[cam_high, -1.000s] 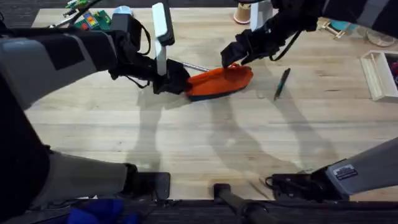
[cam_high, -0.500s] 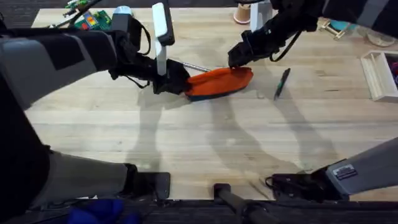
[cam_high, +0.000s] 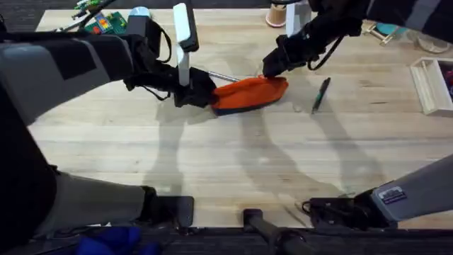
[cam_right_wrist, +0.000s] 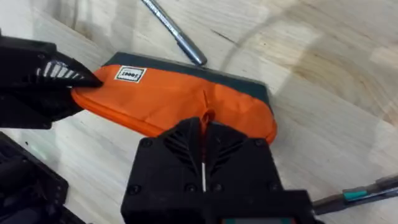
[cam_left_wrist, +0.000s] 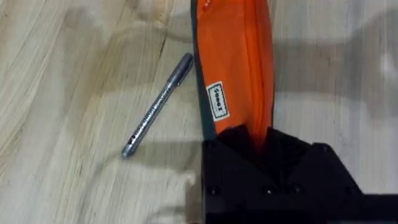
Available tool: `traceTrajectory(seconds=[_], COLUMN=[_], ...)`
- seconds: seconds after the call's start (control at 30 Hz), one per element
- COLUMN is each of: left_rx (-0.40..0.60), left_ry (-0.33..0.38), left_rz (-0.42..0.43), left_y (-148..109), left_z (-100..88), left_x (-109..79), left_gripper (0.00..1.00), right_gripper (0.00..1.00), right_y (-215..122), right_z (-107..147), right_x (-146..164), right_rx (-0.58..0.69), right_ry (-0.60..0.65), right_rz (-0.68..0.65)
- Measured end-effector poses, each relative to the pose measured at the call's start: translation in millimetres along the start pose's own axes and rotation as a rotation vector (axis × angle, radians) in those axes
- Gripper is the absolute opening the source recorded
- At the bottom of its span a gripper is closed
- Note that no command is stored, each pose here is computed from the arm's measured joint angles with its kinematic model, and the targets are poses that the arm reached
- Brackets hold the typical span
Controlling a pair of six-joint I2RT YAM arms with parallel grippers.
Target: Unzip the bag, pick up the pens from the table one at a time and place them inside, then zip the bag closed.
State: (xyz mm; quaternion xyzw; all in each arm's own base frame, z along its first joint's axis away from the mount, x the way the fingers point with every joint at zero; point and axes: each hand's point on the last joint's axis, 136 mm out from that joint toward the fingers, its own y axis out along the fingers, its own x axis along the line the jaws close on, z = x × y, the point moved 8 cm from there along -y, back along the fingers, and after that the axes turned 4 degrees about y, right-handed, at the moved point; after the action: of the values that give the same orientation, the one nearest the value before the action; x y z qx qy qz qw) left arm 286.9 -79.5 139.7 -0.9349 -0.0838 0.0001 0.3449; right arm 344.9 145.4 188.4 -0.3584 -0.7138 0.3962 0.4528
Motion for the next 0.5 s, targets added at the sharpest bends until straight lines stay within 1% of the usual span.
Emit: traceTrajectory(seconds=[0.2,0.33,0.5], left_rx=[0.000,0.000,0.001], left_ry=[0.000,0.000,0.000], left_rz=[0.000,0.000,0.000], left_y=[0,0,0], left_z=[0.0,0.0,0.0], left_x=[0.0,0.0,0.1], left_gripper=[0.040,0.040,0.041], right_gripper=[0.031,0.031,0.031], right_y=[0,0,-2], right_z=[-1,-2,-6], right_x=[0,3,15], right_rx=[-0.004,-0.007,-0.019], right_ry=[-0.006,-0.043,-0.111], right_rz=[0.000,-0.003,-0.008])
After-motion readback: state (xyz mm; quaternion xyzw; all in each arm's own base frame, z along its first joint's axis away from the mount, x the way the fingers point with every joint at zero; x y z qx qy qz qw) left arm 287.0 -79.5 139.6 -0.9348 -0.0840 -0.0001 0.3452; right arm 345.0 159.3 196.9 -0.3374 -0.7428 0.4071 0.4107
